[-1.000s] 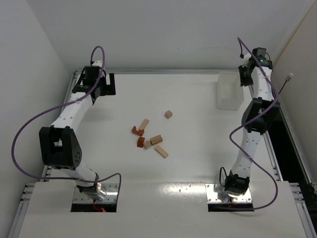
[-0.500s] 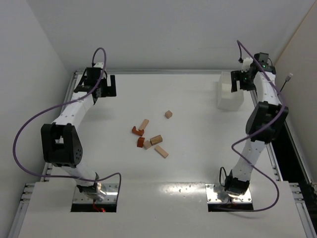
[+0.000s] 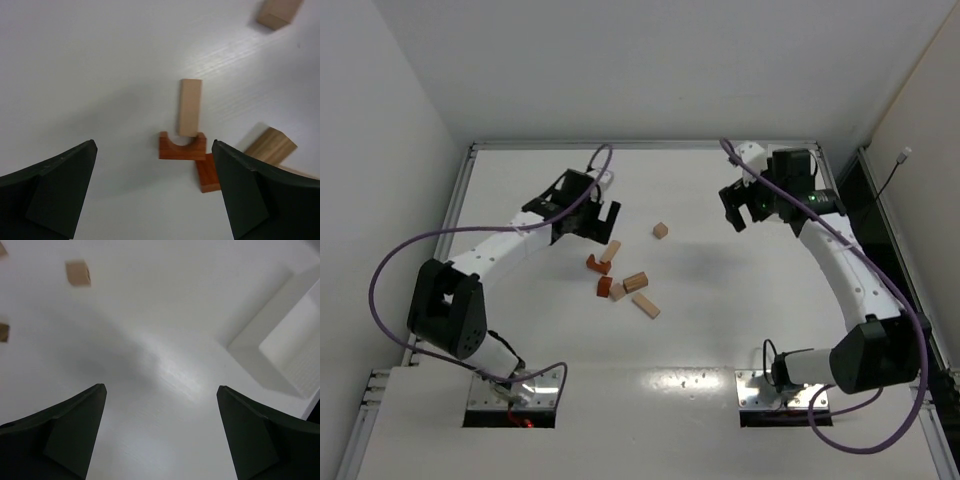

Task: Build the wood block tower

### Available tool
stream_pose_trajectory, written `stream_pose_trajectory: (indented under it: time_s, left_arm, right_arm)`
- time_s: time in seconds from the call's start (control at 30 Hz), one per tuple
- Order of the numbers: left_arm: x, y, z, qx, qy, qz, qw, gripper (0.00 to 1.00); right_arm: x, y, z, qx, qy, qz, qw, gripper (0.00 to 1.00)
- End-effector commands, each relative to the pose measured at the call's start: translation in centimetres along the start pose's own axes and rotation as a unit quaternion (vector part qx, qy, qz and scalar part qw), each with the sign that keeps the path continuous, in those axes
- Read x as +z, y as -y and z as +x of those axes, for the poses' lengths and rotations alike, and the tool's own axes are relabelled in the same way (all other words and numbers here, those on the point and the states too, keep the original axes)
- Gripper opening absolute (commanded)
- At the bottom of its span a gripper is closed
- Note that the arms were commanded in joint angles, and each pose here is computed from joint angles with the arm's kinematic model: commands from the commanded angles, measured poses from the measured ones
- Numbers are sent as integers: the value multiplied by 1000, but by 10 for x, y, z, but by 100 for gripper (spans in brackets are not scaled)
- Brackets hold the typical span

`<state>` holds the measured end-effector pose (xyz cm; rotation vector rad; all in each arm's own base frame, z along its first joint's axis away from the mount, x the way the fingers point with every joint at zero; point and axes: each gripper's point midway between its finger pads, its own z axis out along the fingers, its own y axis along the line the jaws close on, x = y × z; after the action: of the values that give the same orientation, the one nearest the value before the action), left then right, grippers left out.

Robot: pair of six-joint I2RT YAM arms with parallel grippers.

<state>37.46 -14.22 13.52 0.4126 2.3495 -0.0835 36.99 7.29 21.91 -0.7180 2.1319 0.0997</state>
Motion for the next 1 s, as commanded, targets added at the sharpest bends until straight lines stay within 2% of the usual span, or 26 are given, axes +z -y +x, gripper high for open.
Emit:
stream_pose_trajectory:
  time_s: [0.0, 0.1, 0.5, 0.8, 0.97]
  left_arm:
    - [-11, 23, -2, 32, 9, 11, 999, 100]
    - [1, 37, -2, 33, -2, 9, 999, 94]
    - [60, 55, 14, -1, -78, 14, 997, 78]
    - [76, 63, 37, 3, -119, 22, 993, 71]
    - [79, 65, 51, 5, -138, 25, 990, 63]
  right_arm:
    - [7, 7, 49, -1, -67, 41, 997, 91]
    - [4, 14, 59, 16, -85, 81, 993, 92]
    - [-7, 18, 71, 10, -101, 89, 991, 92]
    - [-6, 22, 81, 5, -123, 91, 988, 92]
    - [1, 24, 77, 1, -125, 85, 988, 92]
